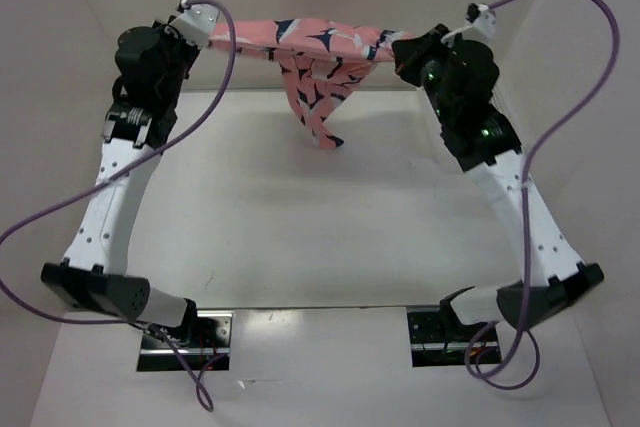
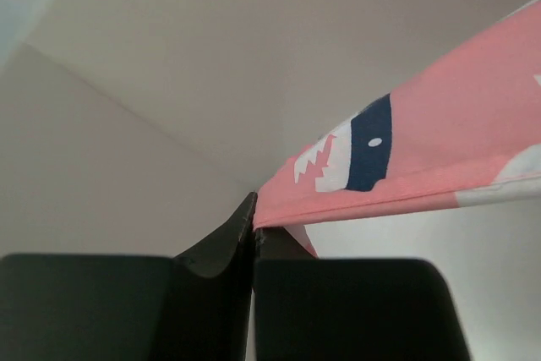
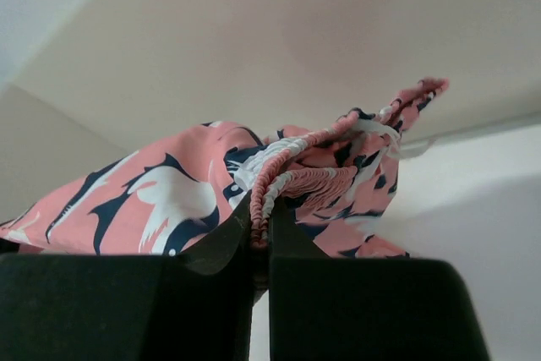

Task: Fold and stack the shorts
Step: Flatten the shorts out

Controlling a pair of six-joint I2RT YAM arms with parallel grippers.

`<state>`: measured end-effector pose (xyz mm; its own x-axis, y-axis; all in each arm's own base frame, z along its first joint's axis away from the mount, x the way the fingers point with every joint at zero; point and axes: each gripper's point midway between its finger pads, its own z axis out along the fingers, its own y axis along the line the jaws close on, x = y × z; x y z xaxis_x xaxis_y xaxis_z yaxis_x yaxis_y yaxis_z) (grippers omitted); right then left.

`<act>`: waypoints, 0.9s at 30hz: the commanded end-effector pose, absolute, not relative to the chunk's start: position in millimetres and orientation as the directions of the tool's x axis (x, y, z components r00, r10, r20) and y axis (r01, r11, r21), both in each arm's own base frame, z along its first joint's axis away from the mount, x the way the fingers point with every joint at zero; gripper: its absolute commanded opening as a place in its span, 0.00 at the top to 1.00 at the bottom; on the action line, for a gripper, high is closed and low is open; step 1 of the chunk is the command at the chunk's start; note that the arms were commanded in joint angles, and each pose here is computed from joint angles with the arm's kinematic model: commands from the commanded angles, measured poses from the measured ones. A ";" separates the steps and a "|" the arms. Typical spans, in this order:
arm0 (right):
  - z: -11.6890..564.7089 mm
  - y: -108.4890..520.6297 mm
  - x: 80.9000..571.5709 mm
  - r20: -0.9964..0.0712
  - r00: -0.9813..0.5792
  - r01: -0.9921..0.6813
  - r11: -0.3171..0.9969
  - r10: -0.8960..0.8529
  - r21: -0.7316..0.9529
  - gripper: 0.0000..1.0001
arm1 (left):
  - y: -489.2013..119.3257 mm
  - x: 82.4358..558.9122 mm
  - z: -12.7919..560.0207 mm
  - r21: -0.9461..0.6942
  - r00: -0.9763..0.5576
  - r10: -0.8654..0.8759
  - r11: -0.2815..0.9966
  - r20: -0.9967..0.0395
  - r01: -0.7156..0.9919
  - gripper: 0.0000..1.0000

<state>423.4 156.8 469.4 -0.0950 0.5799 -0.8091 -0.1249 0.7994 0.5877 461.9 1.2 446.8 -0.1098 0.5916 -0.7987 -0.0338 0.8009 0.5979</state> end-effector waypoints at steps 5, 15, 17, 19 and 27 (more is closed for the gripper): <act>374.5 105.4 358.8 -0.816 -0.166 0.059 0.832 0.554 0.552 1.00 | 6.7 387.0 386.2 0.694 -0.218 0.691 0.716 -0.689 0.073 1.00; 225.7 98.3 275.8 -0.651 -0.479 0.265 0.804 0.588 0.532 1.00 | -7.2 259.8 193.8 0.549 -0.503 0.743 0.667 -0.441 0.504 1.00; 209.6 101.4 263.4 -0.614 -0.532 0.276 0.805 0.583 0.525 1.00 | -3.2 234.2 172.2 0.509 -0.517 0.775 0.630 -0.363 0.587 1.00; 199.7 104.2 256.4 -0.586 -0.566 0.284 0.805 0.580 0.521 1.00 | -1.7 216.4 159.9 0.473 -0.511 0.799 0.600 -0.316 0.645 1.00; 167.9 127.3 225.8 -0.460 -0.702 0.305 0.814 0.543 0.495 1.00 | -21.3 182.4 147.5 0.330 -0.398 0.865 0.488 -0.305 0.808 0.87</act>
<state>242.1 135.2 182.2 -0.6783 0.5414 -0.4967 0.2412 0.8027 0.5455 206.8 -27.9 146.1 -0.4340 0.8255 -0.3609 0.7455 0.5540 0.3706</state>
